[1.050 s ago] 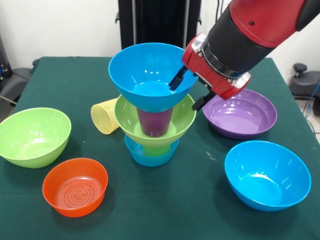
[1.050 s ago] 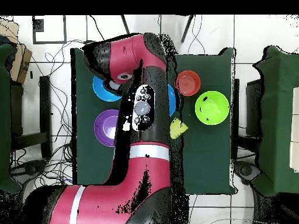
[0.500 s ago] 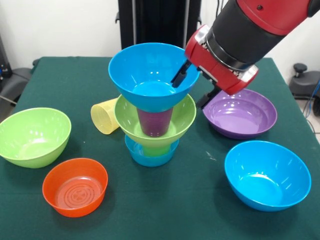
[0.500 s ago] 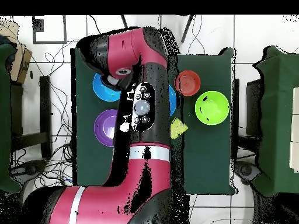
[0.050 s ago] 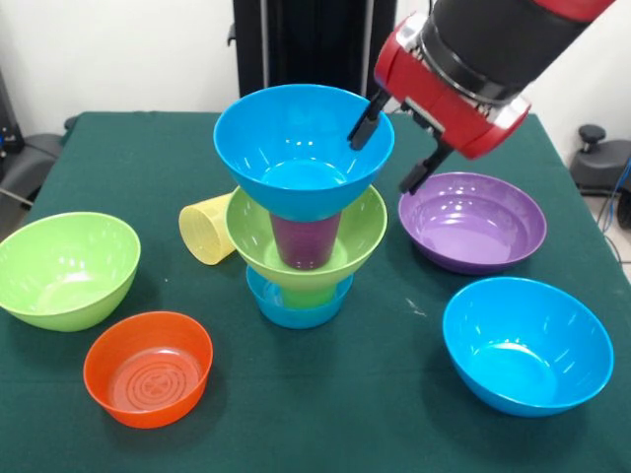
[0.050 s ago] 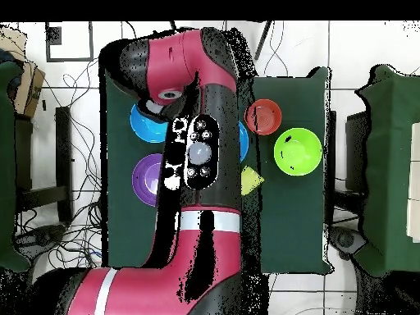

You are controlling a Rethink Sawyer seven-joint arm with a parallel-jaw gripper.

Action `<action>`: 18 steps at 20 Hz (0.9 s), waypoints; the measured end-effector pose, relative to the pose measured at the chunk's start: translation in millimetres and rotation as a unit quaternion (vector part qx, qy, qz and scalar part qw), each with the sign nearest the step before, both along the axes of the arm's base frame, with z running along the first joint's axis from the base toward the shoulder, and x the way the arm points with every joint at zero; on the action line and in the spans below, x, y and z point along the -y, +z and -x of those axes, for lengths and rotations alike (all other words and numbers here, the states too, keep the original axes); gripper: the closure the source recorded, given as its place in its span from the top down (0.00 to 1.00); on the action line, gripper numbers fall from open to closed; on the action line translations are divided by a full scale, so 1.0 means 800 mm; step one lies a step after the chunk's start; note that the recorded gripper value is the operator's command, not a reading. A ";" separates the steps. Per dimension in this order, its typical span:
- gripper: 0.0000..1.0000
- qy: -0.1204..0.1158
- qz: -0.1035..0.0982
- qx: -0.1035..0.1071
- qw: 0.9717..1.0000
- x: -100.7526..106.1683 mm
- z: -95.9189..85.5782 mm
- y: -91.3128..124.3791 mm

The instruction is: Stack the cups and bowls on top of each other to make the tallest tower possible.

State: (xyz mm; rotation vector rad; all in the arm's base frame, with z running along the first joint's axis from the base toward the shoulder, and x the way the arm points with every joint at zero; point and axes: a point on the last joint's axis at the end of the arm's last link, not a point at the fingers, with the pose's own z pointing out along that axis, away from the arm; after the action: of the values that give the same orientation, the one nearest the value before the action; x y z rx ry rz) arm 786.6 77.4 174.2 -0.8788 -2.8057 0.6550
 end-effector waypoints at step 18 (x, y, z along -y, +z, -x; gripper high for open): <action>1.00 -0.026 0.002 0.018 0.999 -0.004 -0.032 0.092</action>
State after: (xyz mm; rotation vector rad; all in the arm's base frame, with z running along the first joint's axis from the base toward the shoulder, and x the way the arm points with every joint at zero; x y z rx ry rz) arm 812.1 80.3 248.1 -0.9701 -2.8042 0.6453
